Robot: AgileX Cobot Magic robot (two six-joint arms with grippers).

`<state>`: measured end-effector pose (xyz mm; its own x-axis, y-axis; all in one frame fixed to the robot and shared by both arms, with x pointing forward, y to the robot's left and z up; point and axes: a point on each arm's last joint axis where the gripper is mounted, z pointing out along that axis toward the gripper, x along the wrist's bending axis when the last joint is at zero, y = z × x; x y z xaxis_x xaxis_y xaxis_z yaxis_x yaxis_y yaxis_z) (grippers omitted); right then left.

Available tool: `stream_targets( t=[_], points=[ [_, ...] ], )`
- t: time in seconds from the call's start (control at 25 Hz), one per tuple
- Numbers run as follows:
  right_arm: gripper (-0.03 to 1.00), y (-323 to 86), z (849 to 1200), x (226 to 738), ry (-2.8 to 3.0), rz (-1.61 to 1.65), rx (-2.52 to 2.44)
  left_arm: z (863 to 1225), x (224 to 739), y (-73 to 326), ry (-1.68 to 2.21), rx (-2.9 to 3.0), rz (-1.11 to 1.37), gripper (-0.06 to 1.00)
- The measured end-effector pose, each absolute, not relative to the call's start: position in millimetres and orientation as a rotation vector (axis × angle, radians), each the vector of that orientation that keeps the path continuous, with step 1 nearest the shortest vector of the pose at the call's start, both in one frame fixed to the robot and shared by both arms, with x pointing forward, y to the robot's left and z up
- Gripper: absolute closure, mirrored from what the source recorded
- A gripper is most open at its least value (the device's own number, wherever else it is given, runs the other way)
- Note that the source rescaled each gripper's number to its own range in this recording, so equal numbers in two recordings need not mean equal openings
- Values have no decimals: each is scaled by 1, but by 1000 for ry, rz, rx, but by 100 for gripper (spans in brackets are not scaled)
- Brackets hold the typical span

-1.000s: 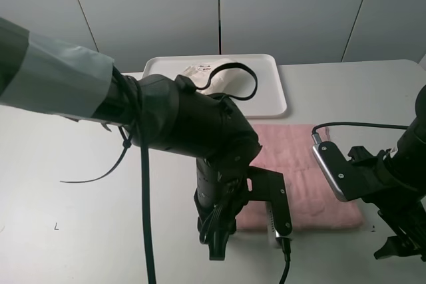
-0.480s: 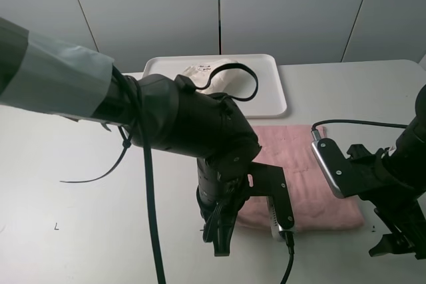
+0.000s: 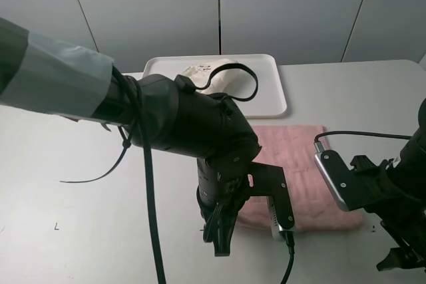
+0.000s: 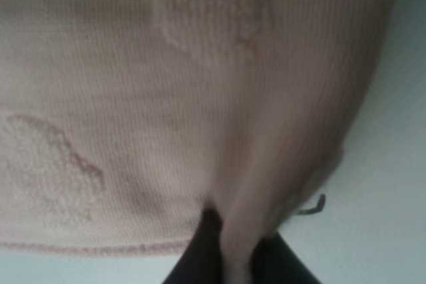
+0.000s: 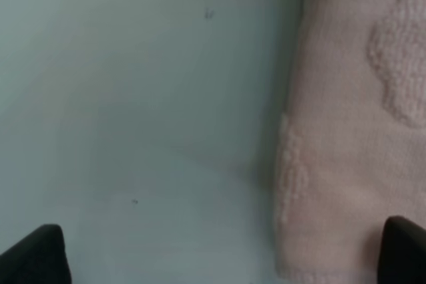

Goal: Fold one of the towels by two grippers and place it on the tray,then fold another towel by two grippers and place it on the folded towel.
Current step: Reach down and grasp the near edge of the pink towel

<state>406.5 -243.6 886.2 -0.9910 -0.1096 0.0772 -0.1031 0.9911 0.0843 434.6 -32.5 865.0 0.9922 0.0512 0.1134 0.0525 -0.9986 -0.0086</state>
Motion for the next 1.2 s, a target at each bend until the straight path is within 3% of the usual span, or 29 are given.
stream_targets(
  t=[0.2,0.48,0.76,1.2],
  points=[
    [-1,-243,886,408,-3072,-126,163,865,435,-32,-81,-3124,-177,94],
    [22,-243,886,408,-3074,-126,163,865,435,-32,-81,-3124,-177,94],
    [16,-243,886,408,-3075,-126,157,865,435,-32,-81,-3124,-177,94],
    [16,-243,886,408,-3075,-126,154,865,435,-32,-81,-3124,-177,94]
  ],
)
